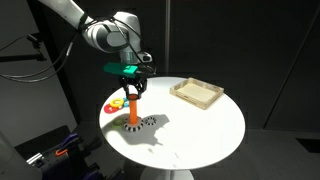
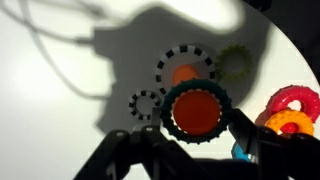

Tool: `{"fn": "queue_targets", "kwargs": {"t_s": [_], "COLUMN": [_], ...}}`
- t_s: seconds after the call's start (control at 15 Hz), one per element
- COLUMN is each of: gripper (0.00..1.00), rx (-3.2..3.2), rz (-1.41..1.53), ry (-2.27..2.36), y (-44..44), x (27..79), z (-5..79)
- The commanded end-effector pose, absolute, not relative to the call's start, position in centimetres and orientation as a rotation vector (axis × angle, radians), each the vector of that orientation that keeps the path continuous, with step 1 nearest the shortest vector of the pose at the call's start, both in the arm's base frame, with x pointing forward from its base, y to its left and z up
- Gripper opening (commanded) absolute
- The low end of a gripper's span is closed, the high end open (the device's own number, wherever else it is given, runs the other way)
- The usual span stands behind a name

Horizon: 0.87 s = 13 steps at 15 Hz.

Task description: Put a ring on the stack tower

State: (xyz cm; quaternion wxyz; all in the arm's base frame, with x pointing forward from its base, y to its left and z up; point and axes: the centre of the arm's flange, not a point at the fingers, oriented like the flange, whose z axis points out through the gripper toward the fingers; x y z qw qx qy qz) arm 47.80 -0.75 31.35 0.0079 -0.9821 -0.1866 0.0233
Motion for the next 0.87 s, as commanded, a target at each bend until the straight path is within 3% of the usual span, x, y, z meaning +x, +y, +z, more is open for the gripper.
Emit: {"fn": "queue_targets", "kwargs": {"t_s": [0.0,0.07,0.27,0.8], "gripper": [0.62,0.92,1.00,1.00], "rx": [-3.072,-3.071,-3.067,-3.063], "rz": [0.061,0.065,0.073,0.093], "ry": [-0.574,-0.572,-0.565,-0.573], "y": [-0.6,-0.6,-0.7,-0.7], "x": [46.7,46.7,46.6,47.2], "z": [31.8,31.8,31.9,31.1]}}
